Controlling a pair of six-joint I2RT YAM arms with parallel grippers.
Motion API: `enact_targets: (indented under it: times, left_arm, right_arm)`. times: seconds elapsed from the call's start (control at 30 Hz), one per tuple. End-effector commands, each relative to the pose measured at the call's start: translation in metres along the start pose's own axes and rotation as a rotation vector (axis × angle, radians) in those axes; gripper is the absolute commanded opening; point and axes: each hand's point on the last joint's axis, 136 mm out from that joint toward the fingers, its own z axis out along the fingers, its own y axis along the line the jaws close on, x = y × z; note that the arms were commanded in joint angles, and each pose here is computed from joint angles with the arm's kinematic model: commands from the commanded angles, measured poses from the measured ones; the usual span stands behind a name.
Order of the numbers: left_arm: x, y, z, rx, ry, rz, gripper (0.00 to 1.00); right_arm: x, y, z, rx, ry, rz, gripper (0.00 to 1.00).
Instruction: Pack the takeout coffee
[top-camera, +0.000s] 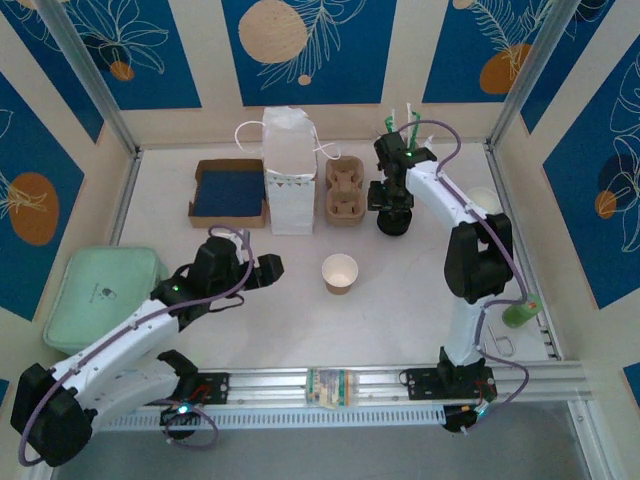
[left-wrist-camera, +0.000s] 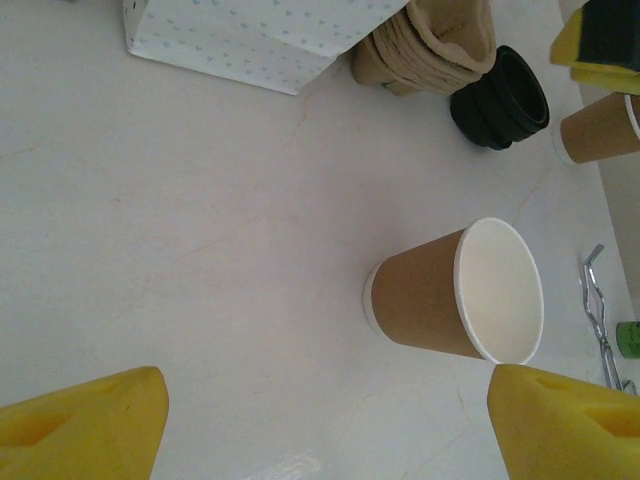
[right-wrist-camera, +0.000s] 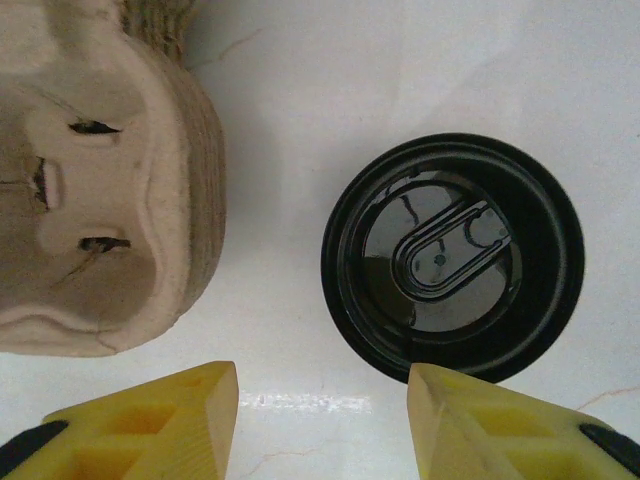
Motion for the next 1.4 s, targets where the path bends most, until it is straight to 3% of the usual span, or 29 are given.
enact_targets:
  times: [0.0, 1.07, 1.37]
  left_arm:
    - [0.000, 0.002, -0.002, 0.005, -0.008, 0.007, 0.83]
    - [0.001, 0.004, 0.001, -0.005, -0.003, 0.011, 0.84]
    - [-0.001, 0.002, 0.001, -0.002, -0.006, 0.013, 0.84]
  right_arm:
    - [-0.001, 0.006, 0.000, -0.035, 0.042, -0.005, 0.49]
    - [0.001, -0.009, 0.048, 0.103, 0.136, 0.002, 0.38]
    - [-0.002, -0.008, 0.051, 0.122, 0.133, -0.016, 0.26]
